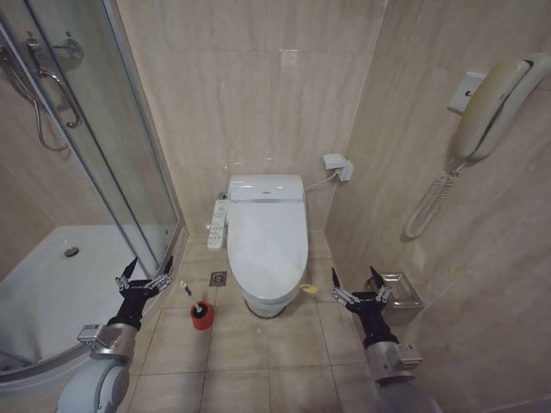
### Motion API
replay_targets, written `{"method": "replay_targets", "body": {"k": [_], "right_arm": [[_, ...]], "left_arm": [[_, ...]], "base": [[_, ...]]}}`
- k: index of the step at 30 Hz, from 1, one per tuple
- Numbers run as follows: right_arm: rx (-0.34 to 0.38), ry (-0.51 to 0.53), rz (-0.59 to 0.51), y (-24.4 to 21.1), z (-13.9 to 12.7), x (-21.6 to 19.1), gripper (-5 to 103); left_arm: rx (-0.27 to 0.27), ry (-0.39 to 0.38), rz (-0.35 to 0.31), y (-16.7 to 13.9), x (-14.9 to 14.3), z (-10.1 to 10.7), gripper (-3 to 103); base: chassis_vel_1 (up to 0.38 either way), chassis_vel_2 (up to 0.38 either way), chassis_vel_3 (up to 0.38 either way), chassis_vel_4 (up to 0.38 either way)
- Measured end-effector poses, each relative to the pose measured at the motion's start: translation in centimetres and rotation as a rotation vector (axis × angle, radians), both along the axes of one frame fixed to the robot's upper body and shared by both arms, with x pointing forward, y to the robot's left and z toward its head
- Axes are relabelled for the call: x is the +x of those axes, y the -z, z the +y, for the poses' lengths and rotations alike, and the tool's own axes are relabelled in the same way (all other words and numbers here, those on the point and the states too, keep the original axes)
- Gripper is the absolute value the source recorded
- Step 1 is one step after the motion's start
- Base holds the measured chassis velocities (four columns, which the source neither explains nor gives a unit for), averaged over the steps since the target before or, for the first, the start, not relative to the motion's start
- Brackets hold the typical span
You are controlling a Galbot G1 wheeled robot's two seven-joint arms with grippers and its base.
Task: Open the toilet lid, clean the toilet bowl with a toilet brush, close the toilet lid, and flush.
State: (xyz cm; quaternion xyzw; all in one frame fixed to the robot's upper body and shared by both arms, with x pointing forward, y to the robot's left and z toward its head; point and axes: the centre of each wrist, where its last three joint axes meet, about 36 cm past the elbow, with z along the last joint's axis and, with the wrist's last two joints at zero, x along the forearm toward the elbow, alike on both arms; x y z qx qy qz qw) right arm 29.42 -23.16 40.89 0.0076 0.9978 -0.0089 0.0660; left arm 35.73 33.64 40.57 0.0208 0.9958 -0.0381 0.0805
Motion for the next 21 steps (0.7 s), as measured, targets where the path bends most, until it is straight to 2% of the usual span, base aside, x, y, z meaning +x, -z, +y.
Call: {"method": "replay_targets", "body": {"k": [15, 21], "right_arm": [[0.016, -0.030, -0.015, 0.8, -0.3, 0.0, 100], [0.001, -0.035, -0.016, 1.7, -0.7, 0.0, 100]], "left_arm": [[0.000, 0.000, 0.000, 0.0, 0.0, 0.0, 100], [0.000, 0.000, 0.000, 0.0, 0.0, 0.0, 100]], "base": [[-0.059, 0.073, 0.067, -0.070], [-0.030, 0.032, 0.026, -0.034]]}}
